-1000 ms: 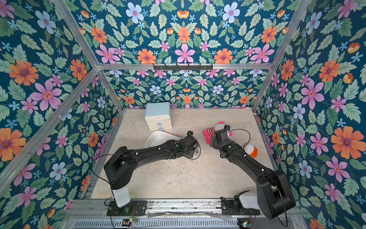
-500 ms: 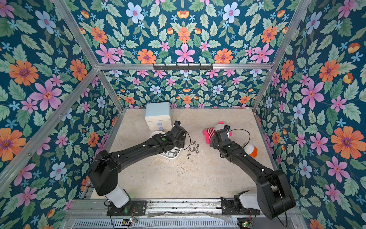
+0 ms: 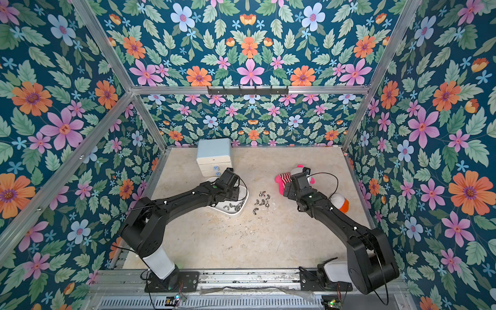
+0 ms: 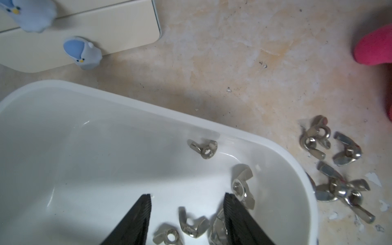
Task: Take out the wing nut from the storage box
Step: Pick up the wing nut from the storage box.
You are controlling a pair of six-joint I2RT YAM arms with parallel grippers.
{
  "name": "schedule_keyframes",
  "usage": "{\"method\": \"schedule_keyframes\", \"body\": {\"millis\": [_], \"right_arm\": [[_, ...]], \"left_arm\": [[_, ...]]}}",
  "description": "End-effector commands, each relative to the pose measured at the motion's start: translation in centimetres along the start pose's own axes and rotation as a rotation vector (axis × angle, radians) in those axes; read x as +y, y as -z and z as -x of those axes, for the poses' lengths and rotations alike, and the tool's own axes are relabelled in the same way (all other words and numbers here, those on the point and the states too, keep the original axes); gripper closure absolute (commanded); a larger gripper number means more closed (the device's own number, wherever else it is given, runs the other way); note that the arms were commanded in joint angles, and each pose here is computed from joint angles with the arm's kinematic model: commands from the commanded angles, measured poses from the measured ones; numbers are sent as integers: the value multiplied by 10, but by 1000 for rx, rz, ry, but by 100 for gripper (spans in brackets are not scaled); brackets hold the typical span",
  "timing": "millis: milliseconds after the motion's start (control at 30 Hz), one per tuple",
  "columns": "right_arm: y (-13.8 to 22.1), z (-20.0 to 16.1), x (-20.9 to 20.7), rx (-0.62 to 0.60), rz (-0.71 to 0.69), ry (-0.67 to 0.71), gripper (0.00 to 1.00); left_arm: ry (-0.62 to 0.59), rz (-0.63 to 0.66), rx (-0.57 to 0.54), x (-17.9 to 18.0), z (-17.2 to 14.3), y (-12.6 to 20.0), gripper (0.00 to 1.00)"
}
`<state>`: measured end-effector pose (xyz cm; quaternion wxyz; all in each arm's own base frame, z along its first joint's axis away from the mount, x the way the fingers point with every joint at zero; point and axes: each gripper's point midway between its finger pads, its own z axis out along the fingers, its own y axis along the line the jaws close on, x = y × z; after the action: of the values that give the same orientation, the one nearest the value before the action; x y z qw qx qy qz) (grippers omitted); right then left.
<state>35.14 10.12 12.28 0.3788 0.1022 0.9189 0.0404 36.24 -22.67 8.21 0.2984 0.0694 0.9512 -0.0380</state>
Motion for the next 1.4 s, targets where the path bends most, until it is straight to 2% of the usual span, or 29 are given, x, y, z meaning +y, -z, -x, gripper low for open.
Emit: {"method": "schedule_keyframes", "body": {"millis": [0, 100, 233, 400, 633, 800, 1367], "right_arm": [[1, 2, 1, -5, -1, 7, 1], [1, 2, 1, -5, 0, 8, 1], [1, 1, 0, -3, -1, 9, 1], [1, 0, -2, -5, -6, 8, 1], [-3, -6, -2, 7, -4, 4, 1], [-3, -5, -2, 4, -3, 2, 1], [-2, -6, -4, 5, -10, 2, 1]], "left_arm": [[98, -32, -11, 1, 7, -4, 40], [140, -39, -18, 3, 12, -8, 43], [98, -27, -8, 0, 15, -17, 48], [-90, 3, 0, -6, 11, -20, 51], [-276, -62, 32, -17, 1, -24, 54], [-379, -45, 77, -15, -6, -33, 57], [-477, -4, 81, -16, -10, -49, 65]]}}
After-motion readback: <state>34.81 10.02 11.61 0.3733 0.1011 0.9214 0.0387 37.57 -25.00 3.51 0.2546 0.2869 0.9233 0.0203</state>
